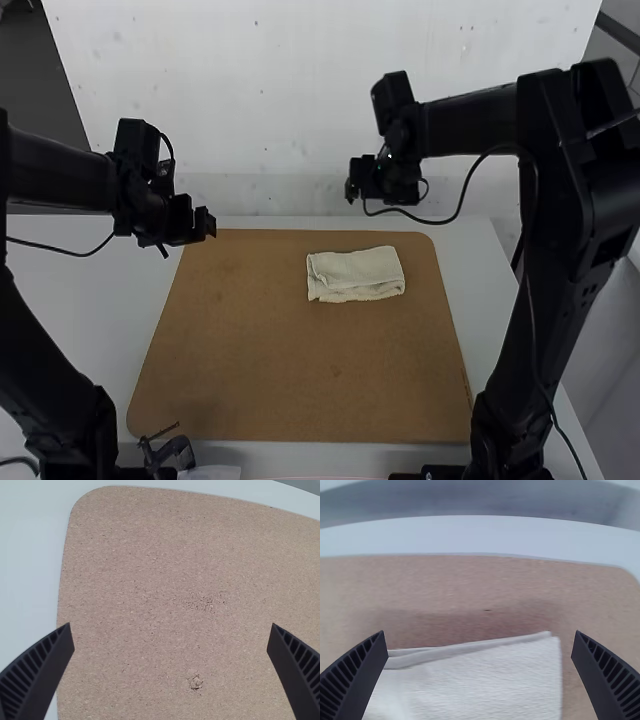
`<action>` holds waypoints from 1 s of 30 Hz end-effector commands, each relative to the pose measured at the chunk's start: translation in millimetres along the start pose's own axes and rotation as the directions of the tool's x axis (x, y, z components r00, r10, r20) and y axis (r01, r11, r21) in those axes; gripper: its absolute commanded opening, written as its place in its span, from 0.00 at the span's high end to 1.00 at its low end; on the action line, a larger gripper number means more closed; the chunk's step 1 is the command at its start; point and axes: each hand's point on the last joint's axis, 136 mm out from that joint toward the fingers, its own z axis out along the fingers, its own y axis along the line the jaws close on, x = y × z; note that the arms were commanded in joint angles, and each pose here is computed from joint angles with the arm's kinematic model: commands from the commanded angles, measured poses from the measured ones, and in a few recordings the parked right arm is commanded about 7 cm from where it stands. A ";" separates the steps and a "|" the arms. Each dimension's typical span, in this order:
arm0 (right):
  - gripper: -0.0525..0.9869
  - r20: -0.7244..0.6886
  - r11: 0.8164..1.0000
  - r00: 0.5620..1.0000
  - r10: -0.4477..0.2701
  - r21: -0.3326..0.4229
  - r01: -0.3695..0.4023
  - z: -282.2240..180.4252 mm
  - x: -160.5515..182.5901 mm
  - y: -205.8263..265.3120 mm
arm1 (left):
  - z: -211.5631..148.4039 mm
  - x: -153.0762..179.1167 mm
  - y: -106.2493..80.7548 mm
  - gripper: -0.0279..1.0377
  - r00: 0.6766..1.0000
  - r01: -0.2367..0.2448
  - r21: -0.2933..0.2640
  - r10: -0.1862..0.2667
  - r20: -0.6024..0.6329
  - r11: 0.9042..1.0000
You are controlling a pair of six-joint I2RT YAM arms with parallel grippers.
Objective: Fold the towel.
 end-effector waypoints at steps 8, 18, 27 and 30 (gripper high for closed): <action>0.03 0.267 0.993 0.958 0.108 0.019 -0.118 -46.2 9.8 -96.2 | -27.8 -18.6 -8.0 0.03 0.995 -0.021 0.027 0.018 0.102 0.999; 0.03 0.468 0.995 0.879 0.096 -0.023 -0.096 -105.7 20.2 -87.6 | -47.7 -19.1 -16.1 0.03 0.984 -0.043 0.043 0.035 0.173 0.998; 0.03 0.656 0.992 0.749 0.090 0.012 -0.129 -160.2 36.5 -99.4 | -82.7 -31.2 -14.4 0.03 0.951 -0.051 0.043 0.036 0.306 0.998; 0.03 0.723 0.989 0.686 0.083 0.024 -0.144 -182.3 43.6 -106.7 | -91.5 -33.2 -14.7 0.03 0.940 -0.055 0.050 0.035 0.340 0.997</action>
